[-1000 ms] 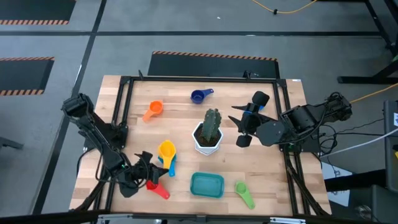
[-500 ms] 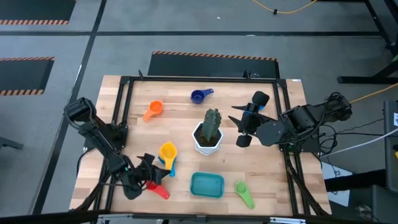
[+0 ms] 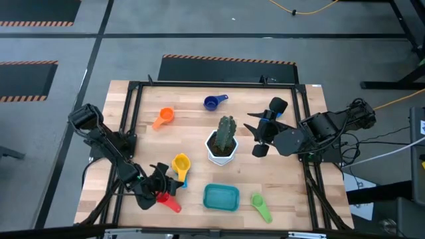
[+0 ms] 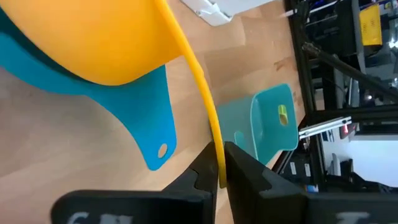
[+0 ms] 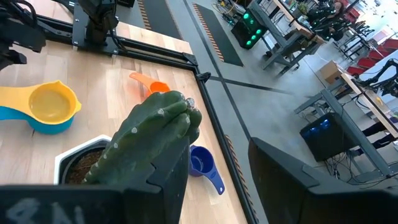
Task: Nest measuring cups in basket
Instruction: Stack the yellow measuring cup on top of the light blue measuring cup, then stack the dark blue measuring cup on top of the yellow measuring cup
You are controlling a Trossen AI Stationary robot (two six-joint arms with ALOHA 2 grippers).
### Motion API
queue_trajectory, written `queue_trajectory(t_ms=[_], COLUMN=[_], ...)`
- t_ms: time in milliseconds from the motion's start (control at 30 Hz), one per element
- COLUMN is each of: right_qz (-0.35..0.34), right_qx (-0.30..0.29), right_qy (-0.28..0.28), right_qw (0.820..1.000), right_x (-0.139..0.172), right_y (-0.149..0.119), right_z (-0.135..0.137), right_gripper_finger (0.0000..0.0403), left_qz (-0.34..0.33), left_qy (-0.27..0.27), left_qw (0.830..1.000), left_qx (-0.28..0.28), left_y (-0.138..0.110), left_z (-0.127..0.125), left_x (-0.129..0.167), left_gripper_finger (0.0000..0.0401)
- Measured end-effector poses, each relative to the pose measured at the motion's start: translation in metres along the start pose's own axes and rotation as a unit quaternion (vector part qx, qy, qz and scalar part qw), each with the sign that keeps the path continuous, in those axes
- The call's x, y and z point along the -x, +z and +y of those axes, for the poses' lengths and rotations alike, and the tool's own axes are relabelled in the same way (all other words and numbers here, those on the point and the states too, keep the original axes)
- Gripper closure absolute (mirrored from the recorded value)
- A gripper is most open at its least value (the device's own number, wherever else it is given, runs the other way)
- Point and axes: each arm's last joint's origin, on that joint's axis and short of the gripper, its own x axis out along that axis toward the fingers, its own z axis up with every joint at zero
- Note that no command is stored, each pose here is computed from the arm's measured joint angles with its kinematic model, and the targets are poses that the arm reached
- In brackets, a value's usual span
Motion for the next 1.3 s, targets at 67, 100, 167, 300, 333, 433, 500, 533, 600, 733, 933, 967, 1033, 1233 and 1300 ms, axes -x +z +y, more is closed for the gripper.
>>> queue_trajectory(t_ms=[67, 100, 167, 300, 333, 433, 500, 533, 600, 733, 933, 967, 1033, 1233, 1300], right_qz=[0.000, 0.000, 0.000, 0.000, 0.000, 0.000, 0.000, 0.000, 0.000, 0.000, 0.000, 0.000, 0.000, 0.000, 0.000], right_qx=[0.000, 0.000, 0.000, 0.002, 0.002, 0.003, 0.003, 0.003, 0.003, 0.003, 0.014, 0.013, 0.014, 0.015, 0.015], right_qy=[0.000, 0.000, 0.000, 0.000, 0.000, 0.000, 0.000, 0.000, 0.000, 0.000, 0.000, 0.000, 0.000, 0.000, 0.000], right_qw=[1.000, 1.000, 1.000, 1.000, 1.000, 1.000, 1.000, 1.000, 1.000, 1.000, 1.000, 1.000, 1.000, 1.000, 1.000], right_x=[0.0000, 0.0000, 0.0000, 0.0000, 0.0000, 0.0000, 0.0000, 0.0000, 0.0000, -0.0001, -0.0001, -0.0001, -0.0001, -0.0001, 0.0000], right_y=[0.0000, 0.0000, 0.0000, 0.0000, 0.0000, 0.0000, 0.0000, 0.0000, 0.0000, 0.0000, 0.0000, 0.0000, 0.0000, 0.0000, 0.0000], right_z=[0.0000, 0.0000, 0.0000, 0.0000, 0.0000, 0.0000, 0.0000, 0.0000, 0.0000, 0.0001, 0.0001, 0.0001, 0.0001, 0.0001, 0.0002], right_gripper_finger=[0.0232, 0.0232, 0.0232, 0.0232, 0.0232, 0.0232, 0.0232, 0.0232, 0.0232, 0.0232, 0.0232, 0.0232, 0.0232, 0.0232, 0.0232], left_qz=[0.001, 0.002, 0.001, 0.002, 0.003, 0.015, 0.027, 0.036, 0.043, 0.051, 0.083, 0.086, 0.091, 0.106, 0.104], left_qy=[0.001, 0.001, 0.002, 0.002, 0.003, 0.008, 0.013, 0.016, 0.019, 0.021, 0.031, 0.032, 0.033, 0.025, 0.024], left_qw=[1.000, 1.000, 1.000, 1.000, 1.000, 1.000, 1.000, 0.999, 0.999, 0.998, 0.996, 0.996, 0.995, 0.994, 0.994], left_qx=[0.006, 0.009, 0.008, 0.008, 0.008, 0.008, 0.003, -0.002, -0.004, -0.004, 0.002, 0.004, 0.009, 0.006, 0.006], left_y=[-0.0001, -0.0001, 0.0000, 0.0000, -0.0001, -0.0005, -0.0012, -0.0017, -0.0021, -0.0025, -0.0040, -0.0037, -0.0024, -0.0006, -0.0002], left_z=[0.0001, 0.0002, 0.0004, 0.0004, 0.0004, 0.0006, 0.0009, 0.0009, 0.0011, 0.0011, 0.0011, 0.0007, -0.0004, -0.0046, -0.0050], left_x=[0.0000, 0.0000, 0.0000, 0.0000, 0.0000, -0.0003, -0.0003, -0.0002, -0.0002, 0.0000, -0.0001, -0.0007, -0.0026, -0.0058, -0.0058], left_gripper_finger=[0.0369, 0.0364, 0.0354, 0.0329, 0.0323, 0.0306, 0.0301, 0.0300, 0.0301, 0.0303, 0.0303, 0.0304, 0.0304, 0.0305, 0.0305])
